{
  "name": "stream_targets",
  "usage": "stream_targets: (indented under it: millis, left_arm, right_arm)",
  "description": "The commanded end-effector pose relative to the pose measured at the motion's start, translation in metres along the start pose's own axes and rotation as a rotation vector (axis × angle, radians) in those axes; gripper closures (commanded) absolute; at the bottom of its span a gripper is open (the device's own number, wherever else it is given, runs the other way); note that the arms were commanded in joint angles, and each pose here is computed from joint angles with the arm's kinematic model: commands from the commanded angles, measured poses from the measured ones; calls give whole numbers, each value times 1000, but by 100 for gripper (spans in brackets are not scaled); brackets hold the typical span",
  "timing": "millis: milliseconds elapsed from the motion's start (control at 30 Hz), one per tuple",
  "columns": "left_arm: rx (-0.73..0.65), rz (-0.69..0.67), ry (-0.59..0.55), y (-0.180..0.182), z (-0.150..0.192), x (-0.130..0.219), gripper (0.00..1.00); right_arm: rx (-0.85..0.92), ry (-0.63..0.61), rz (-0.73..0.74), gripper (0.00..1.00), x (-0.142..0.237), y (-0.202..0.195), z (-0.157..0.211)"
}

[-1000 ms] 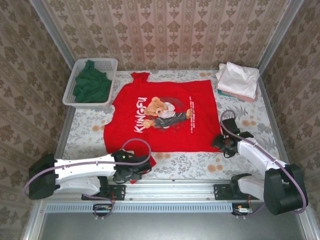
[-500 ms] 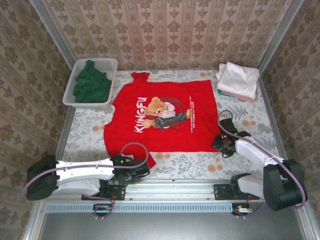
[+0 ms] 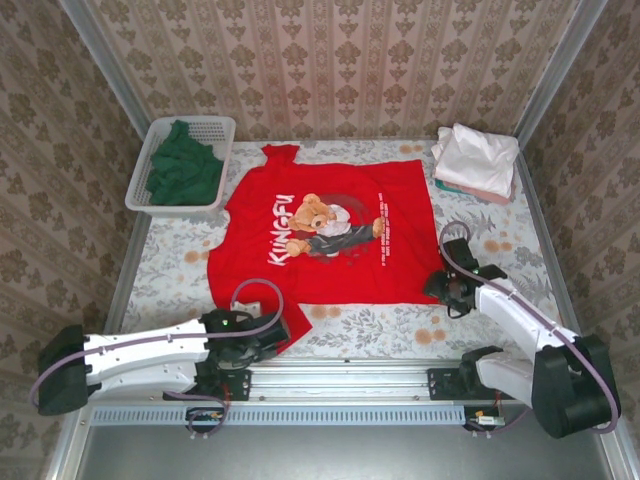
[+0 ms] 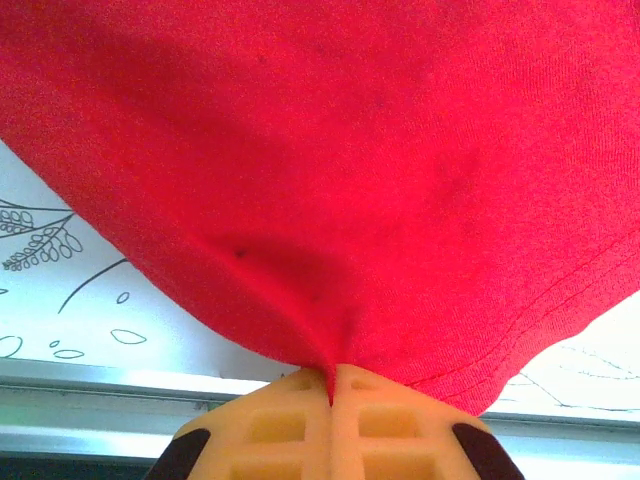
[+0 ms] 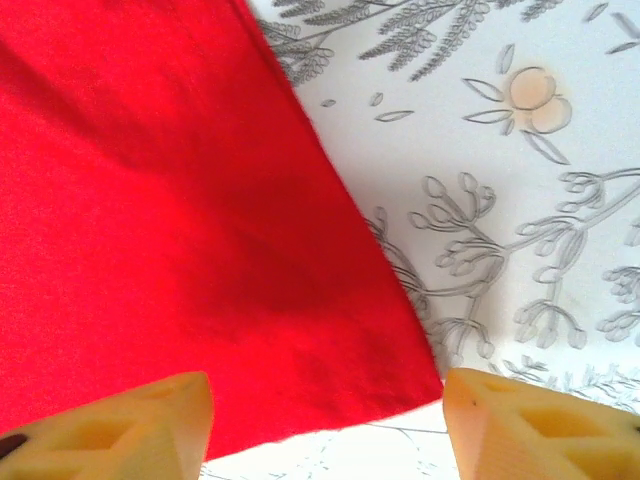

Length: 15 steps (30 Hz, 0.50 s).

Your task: Fold and stack the t-shirts

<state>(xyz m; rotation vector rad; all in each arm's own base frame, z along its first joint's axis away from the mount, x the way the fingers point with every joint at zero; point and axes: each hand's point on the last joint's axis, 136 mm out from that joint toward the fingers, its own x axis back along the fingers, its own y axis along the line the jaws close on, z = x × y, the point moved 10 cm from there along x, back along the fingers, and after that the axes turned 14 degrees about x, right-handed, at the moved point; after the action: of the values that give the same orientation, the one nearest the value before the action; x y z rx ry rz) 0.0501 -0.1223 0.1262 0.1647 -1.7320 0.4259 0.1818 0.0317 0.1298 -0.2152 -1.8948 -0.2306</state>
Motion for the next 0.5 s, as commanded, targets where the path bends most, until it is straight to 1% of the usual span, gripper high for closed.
stream_targets:
  millis: [0,100,133,200,400,467]
  left_arm:
    - [-20,-10,-31,1,-5,4,97]
    - [-28,-7,-31,-1,-9,5,98]
    - [-32,-9,-37,-1,-10,7,100]
    - [-37,-5,-57,-1,-14,13,100]
    - [-37,49,-86,-2,-28,26,100]
    - [-40,59,-85,-3,-32,28,100]
  right_arm:
    - [0,19,65,33,6,-1,5]
    - [-2,60,72,34,-5,2,6]
    - [-1,78,70,34,-9,3,6]
    - [-4,88,48,35,-14,6,6]
    - [-4,93,85,45,-19,7,3]
    - [-4,84,93,51,-20,6,2]
